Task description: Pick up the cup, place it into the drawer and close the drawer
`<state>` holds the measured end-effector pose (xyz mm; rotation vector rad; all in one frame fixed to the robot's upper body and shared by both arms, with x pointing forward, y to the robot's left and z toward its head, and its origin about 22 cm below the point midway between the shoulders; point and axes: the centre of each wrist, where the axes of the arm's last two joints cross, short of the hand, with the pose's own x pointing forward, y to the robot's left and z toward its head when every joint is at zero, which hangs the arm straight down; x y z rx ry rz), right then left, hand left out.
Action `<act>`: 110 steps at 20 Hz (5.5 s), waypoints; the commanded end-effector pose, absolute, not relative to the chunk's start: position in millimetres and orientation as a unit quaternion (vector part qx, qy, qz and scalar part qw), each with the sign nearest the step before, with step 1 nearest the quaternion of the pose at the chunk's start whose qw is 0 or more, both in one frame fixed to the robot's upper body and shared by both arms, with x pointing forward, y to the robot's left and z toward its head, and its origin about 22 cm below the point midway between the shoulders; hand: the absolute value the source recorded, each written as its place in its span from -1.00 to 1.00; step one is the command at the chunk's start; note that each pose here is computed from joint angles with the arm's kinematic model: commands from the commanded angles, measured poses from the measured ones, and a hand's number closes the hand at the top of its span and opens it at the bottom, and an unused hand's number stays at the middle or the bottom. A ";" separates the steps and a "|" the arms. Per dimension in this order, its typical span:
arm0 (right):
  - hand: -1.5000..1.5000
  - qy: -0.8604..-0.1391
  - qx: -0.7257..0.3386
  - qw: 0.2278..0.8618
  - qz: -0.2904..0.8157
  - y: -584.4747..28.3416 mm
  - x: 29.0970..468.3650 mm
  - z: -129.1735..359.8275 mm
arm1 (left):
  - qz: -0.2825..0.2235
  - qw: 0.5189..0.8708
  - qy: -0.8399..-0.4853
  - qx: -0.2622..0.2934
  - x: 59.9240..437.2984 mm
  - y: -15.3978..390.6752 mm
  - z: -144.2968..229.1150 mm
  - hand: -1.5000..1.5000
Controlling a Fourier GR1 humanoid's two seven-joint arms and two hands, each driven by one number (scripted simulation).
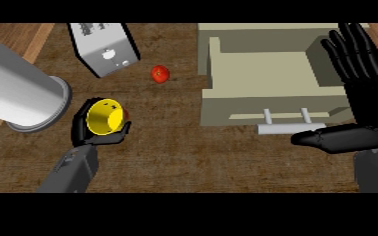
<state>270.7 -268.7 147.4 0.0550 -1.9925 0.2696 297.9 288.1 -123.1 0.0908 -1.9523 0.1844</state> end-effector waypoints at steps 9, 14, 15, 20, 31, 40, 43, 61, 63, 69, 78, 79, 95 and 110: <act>-1.00 -0.833 -0.002 0.543 0.108 -265.7 284.8 147.3 | 0.008 0.457 -0.885 -0.091 385.8 212.4 -21.0 1.00; -1.00 -0.835 -0.006 0.541 0.102 -280.8 262.7 145.5 | -0.031 0.461 -0.877 -0.128 410.1 163.2 46.6 1.00; -1.00 -0.830 -0.004 0.548 0.105 -269.2 275.9 157.2 | -0.035 0.452 -0.882 -0.132 411.6 151.4 53.0 1.00; -1.00 -0.834 0.007 0.542 0.107 -275.4 264.3 136.0 | -0.047 0.465 -0.876 -0.120 426.8 107.6 128.0 1.00; -1.00 -0.836 0.008 0.535 0.121 -268.5 279.0 146.2 | -0.085 0.544 -0.834 -0.042 443.1 36.3 188.4 1.00; -1.00 -0.842 0.038 0.521 0.133 -264.8 281.3 149.6 | -0.146 0.612 -0.777 0.004 446.7 35.4 147.0 1.00; -1.00 -0.850 0.040 0.509 0.127 -252.3 293.8 147.0 | -0.192 0.634 -0.749 -0.010 445.0 37.6 133.6 1.00; 1.00 -0.794 0.266 0.471 0.277 -200.1 299.0 157.7 | -0.080 0.576 -0.805 -0.118 435.9 37.7 124.5 -1.00; 1.00 -0.760 0.254 0.494 0.339 -204.1 293.8 153.2 | -0.049 0.568 -0.812 -0.122 437.4 38.1 129.3 -1.00; -1.00 -0.676 0.161 0.538 0.477 -223.7 283.9 144.2 | -0.020 0.566 -0.819 -0.095 438.5 37.2 129.6 -1.00; -1.00 -0.643 -0.015 0.568 0.513 -211.9 284.9 91.8 | 0.008 0.569 -0.813 -0.123 438.2 48.6 113.1 -1.00; -1.00 -0.640 -0.019 0.565 0.520 -210.2 285.0 77.8 | 0.018 0.560 -0.820 -0.118 433.6 54.3 98.0 -1.00; 1.00 -0.618 -0.076 0.599 0.504 -234.4 377.1 -7.8 | 0.037 0.570 -0.806 -0.154 422.1 113.5 73.5 -1.00; 1.00 -0.684 -0.155 0.609 0.370 -298.8 434.9 87.4 | 0.013 0.567 -0.803 -0.181 415.1 158.8 65.4 -1.00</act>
